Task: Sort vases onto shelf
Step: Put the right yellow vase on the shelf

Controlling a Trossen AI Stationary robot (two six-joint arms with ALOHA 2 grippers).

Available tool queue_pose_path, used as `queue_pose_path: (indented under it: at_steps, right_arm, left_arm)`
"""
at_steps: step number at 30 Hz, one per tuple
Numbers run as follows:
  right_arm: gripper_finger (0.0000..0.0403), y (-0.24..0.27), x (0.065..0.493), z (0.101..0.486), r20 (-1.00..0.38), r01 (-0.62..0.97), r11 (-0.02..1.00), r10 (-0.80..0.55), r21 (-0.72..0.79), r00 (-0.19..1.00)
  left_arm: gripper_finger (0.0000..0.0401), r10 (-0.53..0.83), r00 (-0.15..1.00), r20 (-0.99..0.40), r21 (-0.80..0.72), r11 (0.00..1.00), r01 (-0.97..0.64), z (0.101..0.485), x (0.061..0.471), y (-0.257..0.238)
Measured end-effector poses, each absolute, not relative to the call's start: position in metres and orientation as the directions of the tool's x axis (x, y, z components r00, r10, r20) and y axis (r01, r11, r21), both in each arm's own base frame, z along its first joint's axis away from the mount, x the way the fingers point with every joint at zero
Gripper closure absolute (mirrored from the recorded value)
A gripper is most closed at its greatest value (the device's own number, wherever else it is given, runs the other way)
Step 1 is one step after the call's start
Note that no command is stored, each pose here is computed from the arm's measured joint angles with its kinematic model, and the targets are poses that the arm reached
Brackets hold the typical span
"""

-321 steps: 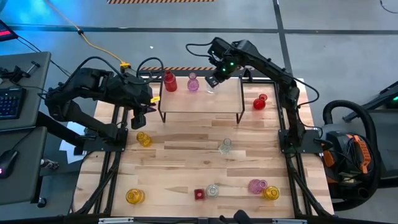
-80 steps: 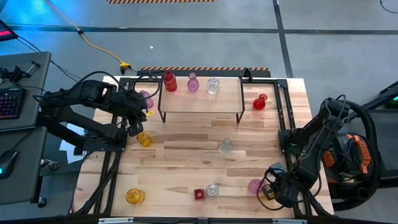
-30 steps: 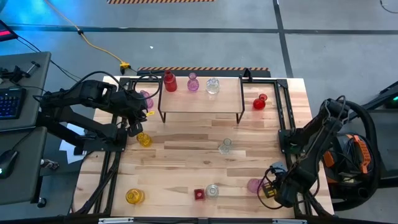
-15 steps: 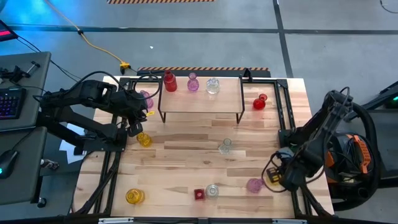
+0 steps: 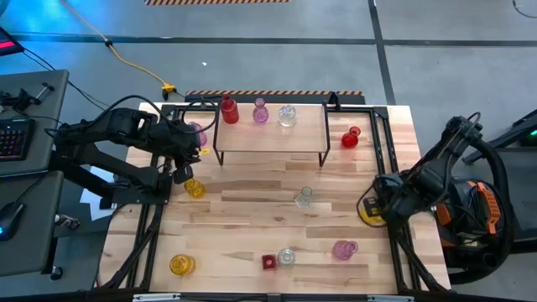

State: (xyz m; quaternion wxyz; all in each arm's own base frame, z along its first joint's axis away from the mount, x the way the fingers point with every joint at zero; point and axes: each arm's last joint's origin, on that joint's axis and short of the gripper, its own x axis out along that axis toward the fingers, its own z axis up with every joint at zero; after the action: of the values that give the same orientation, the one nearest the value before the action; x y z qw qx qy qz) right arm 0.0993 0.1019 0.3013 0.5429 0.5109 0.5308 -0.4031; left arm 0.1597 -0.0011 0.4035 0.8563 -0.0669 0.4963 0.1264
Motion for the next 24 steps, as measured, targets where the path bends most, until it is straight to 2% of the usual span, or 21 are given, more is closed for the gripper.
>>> queue_pose_path:
  at_steps: [8, 16, 24]
  right_arm:
    - [0.0402, 0.077, 0.111, 0.307, -0.976, 0.972, 0.091, 0.015, 0.218, 0.217]
    - [0.0402, 0.052, 0.128, 0.343, -0.915, 0.927, 0.090, -0.151, 0.363, 0.373]
    - [0.0402, 0.022, 0.143, 0.381, -0.884, 0.929, 0.142, -0.288, 0.342, 0.369]
  left_arm:
    - [0.0311, 0.150, 0.475, -0.867, 0.045, 0.973, -0.225, 0.404, 0.160, -0.001]
    - [0.0311, 0.171, 0.475, -0.863, 0.107, 0.981, -0.160, 0.404, 0.160, 0.000]
    - [0.0311, 0.172, 0.474, -0.863, 0.119, 0.983, -0.139, 0.404, 0.160, 0.000]
